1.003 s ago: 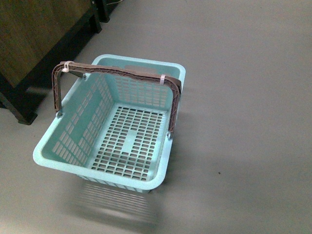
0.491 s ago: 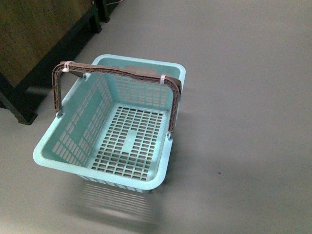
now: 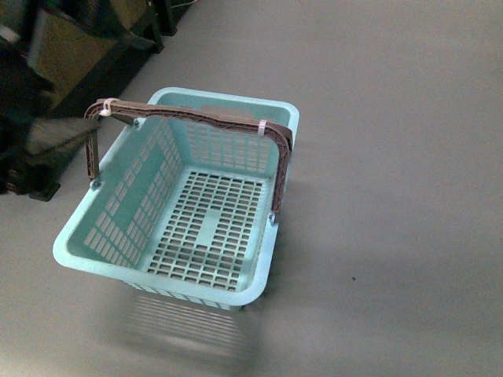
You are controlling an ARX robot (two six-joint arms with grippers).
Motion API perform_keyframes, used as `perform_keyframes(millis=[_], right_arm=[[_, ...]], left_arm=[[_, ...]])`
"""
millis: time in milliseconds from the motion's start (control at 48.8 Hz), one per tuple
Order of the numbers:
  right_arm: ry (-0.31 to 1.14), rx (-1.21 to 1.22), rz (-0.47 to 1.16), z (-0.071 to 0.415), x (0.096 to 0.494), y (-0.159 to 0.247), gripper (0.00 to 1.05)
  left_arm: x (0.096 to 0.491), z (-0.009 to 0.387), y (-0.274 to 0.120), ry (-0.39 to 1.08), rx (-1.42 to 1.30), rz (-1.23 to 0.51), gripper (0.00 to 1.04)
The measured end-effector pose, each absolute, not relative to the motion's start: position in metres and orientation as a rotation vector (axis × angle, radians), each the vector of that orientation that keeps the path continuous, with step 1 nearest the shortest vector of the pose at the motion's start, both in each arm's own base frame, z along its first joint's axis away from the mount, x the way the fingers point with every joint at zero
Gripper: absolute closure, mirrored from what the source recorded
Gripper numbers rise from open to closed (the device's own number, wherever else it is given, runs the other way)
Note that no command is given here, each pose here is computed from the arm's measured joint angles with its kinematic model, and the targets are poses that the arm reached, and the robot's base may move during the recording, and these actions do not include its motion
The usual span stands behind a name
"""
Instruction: Pick lemon and mango into basket
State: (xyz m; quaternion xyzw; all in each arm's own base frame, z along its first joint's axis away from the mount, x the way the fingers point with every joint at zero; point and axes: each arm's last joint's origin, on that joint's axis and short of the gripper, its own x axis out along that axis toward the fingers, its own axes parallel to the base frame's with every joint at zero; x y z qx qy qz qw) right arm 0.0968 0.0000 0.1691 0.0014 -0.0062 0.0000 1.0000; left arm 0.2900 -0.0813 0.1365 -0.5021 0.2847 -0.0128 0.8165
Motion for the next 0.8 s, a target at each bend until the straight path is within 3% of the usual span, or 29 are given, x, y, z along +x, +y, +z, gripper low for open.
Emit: perform_keyframes(millis=[369, 799], right_arm=[[-0.012, 0.003, 0.000, 0.169, 0.097, 0.000, 0.09], [-0.012, 0.003, 0.000, 0.169, 0.097, 0.000, 0.09]], left_arm=[[0.353, 0.076, -0.124, 0.726, -1.141, 0.130, 0.07], [0.404, 0.047, -0.125, 0.706, -1.170, 0.194, 0.07]])
